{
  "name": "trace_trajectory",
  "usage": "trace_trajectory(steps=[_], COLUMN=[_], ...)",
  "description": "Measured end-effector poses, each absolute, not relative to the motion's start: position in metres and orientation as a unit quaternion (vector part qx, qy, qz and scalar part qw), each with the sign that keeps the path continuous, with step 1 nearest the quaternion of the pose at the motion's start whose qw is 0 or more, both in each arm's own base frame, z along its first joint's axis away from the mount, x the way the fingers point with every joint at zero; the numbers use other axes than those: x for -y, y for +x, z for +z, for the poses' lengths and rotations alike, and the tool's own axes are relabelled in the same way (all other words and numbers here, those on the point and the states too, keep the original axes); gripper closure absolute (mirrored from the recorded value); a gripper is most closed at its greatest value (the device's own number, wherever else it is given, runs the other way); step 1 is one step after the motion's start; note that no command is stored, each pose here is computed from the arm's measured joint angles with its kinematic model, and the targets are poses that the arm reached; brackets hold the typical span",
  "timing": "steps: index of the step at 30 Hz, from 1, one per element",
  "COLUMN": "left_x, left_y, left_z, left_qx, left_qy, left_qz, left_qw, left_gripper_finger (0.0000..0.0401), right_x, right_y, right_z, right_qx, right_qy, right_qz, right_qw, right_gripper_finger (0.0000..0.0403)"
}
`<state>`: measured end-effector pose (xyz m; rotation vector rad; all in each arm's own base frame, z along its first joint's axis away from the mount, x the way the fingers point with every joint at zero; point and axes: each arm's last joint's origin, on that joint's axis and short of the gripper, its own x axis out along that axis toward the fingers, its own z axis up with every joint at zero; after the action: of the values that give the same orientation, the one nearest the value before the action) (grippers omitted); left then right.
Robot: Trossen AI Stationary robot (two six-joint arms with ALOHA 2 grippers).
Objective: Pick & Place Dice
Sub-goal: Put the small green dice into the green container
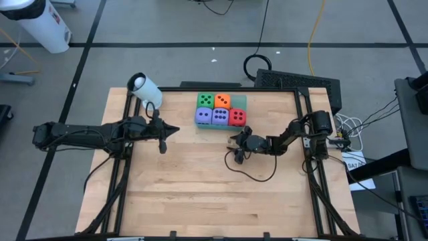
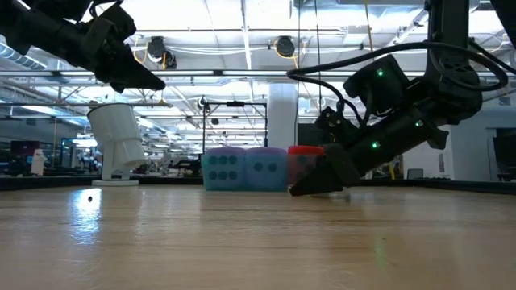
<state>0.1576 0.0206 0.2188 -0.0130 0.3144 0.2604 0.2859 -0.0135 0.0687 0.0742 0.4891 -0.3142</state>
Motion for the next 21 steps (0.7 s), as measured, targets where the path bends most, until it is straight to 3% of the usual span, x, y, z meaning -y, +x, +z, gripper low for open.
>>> trace_trajectory(steps=[21], left_x=[-0.021], left_y=[0.158], left_z=[0.219], left_qx=[-0.157], left_qy=[-0.007], left_qz=[0.129], left_qw=[0.979], left_gripper_finger=[0.0386], right_x=[0.006], right_y=[0.279], right_z=[0.084], right_qx=[-0.277], right_qy=[0.022], right_qz=[-0.162], right_qw=[0.947], right_gripper_finger=[0.0232])
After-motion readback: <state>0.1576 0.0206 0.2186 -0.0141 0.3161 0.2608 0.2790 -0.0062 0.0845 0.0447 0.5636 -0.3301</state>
